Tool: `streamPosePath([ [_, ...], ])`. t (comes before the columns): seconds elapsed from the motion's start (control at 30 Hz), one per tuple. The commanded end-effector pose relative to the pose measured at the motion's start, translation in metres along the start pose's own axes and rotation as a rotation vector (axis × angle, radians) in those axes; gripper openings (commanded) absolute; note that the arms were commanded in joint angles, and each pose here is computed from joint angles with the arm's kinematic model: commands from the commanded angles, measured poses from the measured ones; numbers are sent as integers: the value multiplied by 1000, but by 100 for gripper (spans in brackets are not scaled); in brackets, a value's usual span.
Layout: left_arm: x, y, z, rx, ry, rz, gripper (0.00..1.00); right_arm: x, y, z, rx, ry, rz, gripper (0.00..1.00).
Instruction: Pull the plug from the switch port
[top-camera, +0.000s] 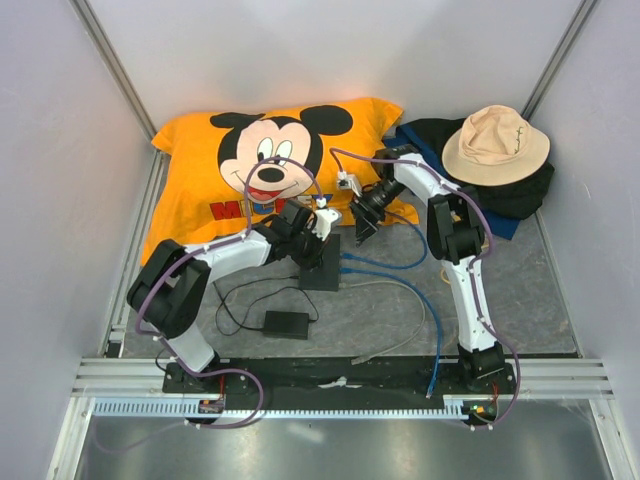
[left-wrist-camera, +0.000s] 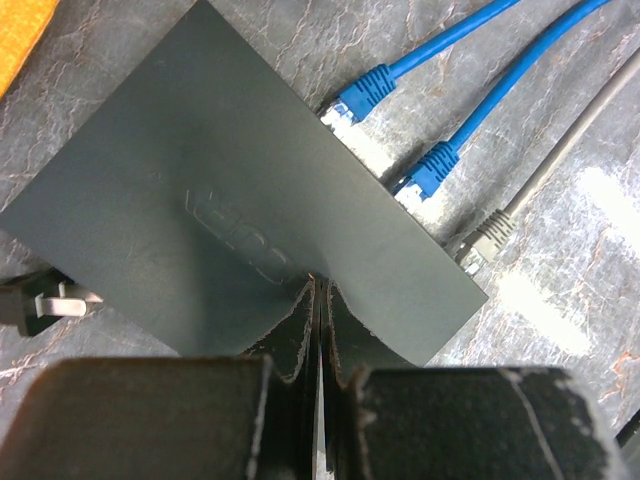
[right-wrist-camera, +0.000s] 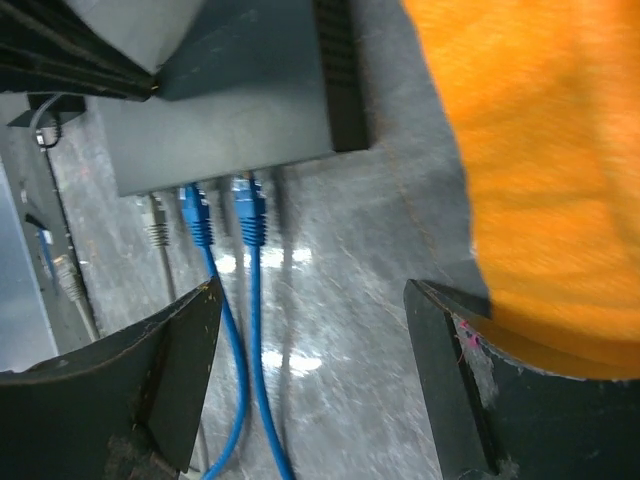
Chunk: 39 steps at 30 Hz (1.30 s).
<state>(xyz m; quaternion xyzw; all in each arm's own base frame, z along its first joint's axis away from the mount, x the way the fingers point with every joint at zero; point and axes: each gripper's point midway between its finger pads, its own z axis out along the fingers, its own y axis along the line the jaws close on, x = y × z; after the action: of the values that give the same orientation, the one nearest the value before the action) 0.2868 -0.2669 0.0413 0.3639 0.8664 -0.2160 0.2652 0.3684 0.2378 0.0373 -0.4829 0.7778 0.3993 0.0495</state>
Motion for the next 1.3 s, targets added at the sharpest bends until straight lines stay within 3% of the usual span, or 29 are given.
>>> streamPosePath([
  [0.0,51,16,-4,-89,151,24,2,34,28,22,-117,127,56,81],
  [0.2,64,23,-7,-123,178,50,2,30,39,37,-182,100,96,77],
  [0.37,62,20,-8,-114,175,42,2,35,16,58,-146,167,236,65],
  [1.17,62,20,-5,-108,180,39,2,61,-2,91,-94,233,416,50],
  [1.27,62,20,-5,-106,180,39,2,64,-9,95,-61,244,447,40],
])
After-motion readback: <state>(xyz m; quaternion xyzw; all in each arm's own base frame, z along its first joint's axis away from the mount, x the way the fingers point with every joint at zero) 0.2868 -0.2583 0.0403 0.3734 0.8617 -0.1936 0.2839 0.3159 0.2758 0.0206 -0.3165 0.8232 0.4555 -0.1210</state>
